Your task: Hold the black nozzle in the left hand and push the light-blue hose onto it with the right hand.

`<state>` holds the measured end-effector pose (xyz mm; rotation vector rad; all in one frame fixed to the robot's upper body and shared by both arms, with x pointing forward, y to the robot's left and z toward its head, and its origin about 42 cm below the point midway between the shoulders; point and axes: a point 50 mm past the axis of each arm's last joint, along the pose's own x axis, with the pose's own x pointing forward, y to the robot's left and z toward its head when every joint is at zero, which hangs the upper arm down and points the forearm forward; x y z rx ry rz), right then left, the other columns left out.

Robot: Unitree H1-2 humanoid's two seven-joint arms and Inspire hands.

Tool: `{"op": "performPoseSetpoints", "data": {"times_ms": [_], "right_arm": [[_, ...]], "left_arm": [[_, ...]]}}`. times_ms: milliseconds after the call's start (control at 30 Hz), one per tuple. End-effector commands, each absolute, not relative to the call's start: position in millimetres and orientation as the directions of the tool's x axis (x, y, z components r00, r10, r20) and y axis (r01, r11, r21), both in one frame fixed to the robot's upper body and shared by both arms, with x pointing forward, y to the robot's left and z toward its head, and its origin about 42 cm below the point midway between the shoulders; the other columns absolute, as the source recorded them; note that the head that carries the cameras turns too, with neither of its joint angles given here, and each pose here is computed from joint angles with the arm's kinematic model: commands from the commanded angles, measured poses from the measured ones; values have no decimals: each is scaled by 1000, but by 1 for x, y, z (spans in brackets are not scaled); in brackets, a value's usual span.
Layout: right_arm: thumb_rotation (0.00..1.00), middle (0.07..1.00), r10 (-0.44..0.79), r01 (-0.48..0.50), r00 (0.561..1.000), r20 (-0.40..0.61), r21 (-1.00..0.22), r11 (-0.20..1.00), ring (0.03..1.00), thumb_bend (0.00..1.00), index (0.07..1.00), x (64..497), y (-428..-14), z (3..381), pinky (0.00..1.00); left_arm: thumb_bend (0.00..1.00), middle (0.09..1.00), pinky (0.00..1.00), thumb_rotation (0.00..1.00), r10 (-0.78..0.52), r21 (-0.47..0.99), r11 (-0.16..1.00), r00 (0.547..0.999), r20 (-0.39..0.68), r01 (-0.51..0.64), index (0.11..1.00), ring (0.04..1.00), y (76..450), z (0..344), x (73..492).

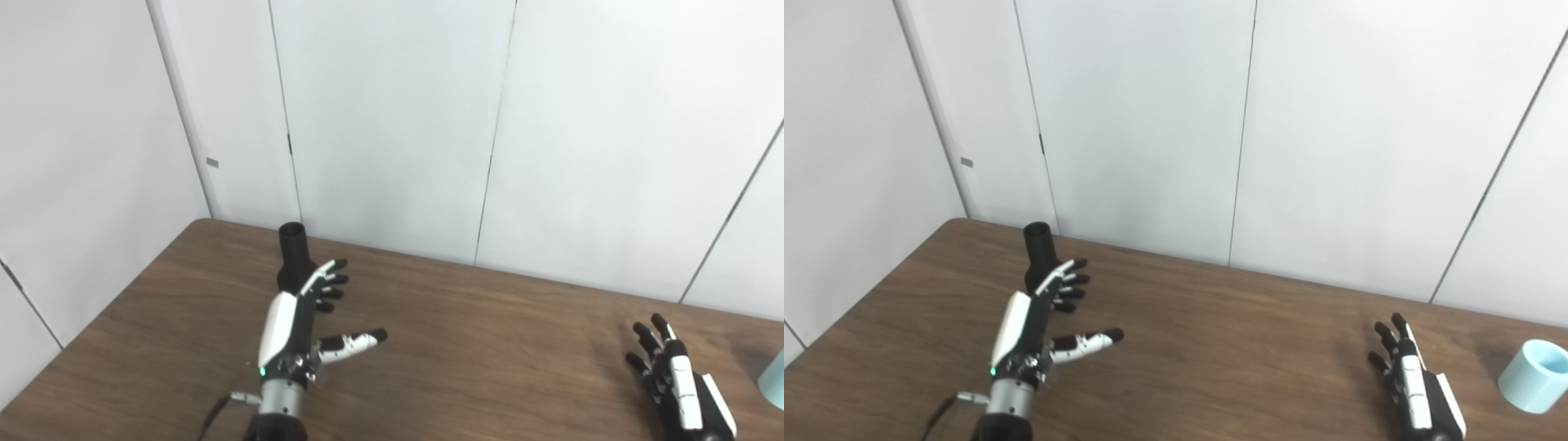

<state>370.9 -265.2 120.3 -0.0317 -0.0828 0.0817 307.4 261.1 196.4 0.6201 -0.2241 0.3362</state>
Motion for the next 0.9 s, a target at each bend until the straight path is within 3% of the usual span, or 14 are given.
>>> {"op": "performPoseSetpoints", "data": {"times_ms": [0, 100, 300, 467, 667, 800, 867], "right_arm": [[1000, 936, 45, -42, 998, 36, -71, 997, 997, 448, 1000, 366, -281, 113, 1000], [1000, 939, 56, -53, 998, 34, -75, 996, 1000, 468, 1000, 367, -281, 113, 1000], [1000, 924, 62, -58, 998, 21, -130, 990, 989, 470, 1000, 367, -283, 113, 1000], [1000, 931, 74, -72, 997, 11, -113, 991, 998, 495, 1000, 367, -281, 116, 1000], [1000, 932, 77, -75, 997, 11, -113, 991, 1000, 493, 1000, 368, -279, 117, 1000], [1000, 926, 70, -68, 997, 18, -96, 993, 989, 454, 1000, 369, -278, 118, 1000], [1000, 923, 73, -71, 997, 22, -92, 993, 985, 439, 1000, 369, -278, 119, 1000]], "left_arm": [[893, 769, 642, 92, 249, 552, 720, 900, 358, -419, 812, 704, 268, 221, 307], [912, 767, 622, 66, 276, 585, 685, 898, 344, -434, 806, 691, 280, 229, 303], [936, 815, 585, 114, 331, 664, 602, 895, 299, -444, 888, 717, 298, 232, 299], [934, 860, 656, 148, 360, 710, 532, 883, 302, -460, 932, 798, 317, 228, 299], [937, 905, 703, 178, 421, 756, 438, 854, 307, -487, 924, 854, 351, 220, 312], [923, 921, 783, 162, 437, 776, 409, 850, 295, -480, 948, 887, 372, 218, 323], [931, 915, 756, 176, 441, 798, 387, 853, 279, -461, 941, 868, 379, 220, 331]]}}
